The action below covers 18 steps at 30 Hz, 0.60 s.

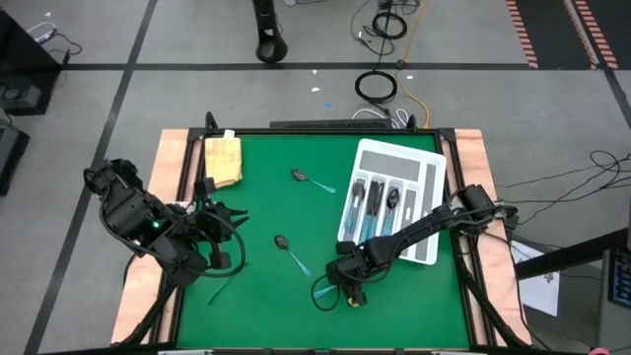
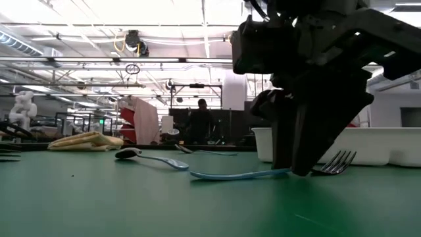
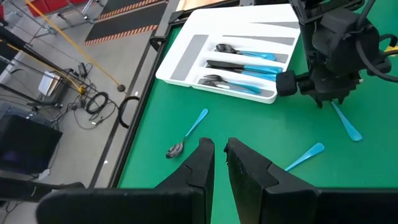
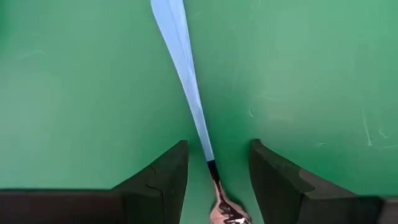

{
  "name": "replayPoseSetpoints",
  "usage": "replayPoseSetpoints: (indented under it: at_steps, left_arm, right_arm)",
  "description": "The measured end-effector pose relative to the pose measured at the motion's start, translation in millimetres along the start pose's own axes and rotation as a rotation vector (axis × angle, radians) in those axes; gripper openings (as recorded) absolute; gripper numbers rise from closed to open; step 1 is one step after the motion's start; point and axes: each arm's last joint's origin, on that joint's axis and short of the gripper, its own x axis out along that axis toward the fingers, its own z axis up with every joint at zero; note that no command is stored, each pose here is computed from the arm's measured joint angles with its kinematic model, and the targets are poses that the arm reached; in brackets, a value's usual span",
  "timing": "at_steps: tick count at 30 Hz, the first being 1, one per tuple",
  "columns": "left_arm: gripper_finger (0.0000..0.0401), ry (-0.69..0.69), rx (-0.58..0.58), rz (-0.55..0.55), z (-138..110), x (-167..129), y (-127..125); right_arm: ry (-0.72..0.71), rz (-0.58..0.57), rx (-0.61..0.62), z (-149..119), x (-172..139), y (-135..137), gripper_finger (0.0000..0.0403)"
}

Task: Sort silverware
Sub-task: Put the blue fork into the white cutlery tray

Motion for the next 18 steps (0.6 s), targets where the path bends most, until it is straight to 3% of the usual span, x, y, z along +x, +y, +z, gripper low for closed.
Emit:
replayPoseSetpoints:
  at_steps: [5, 14, 18]
  left_arm:
    - [0.0052, 0.0, 0.001, 0.0, 0.0, 0.0, 0.0]
    - [0.0052, 0.0, 0.001, 0.0, 0.0, 0.1, -0.1]
    - [0.0052, 0.0, 0.001, 0.0, 0.0, 0.1, -0.1]
  right_arm:
    - [0.04, -0.04, -0.033, -7.4, 9.5, 4.5, 0.0141]
    - [0.108, -0.064, -0.056, -14.5, 9.7, 3.8, 0.0014]
    - [0.108, -0.074, -0.056, -14.1, 9.5, 4.2, 0.0004]
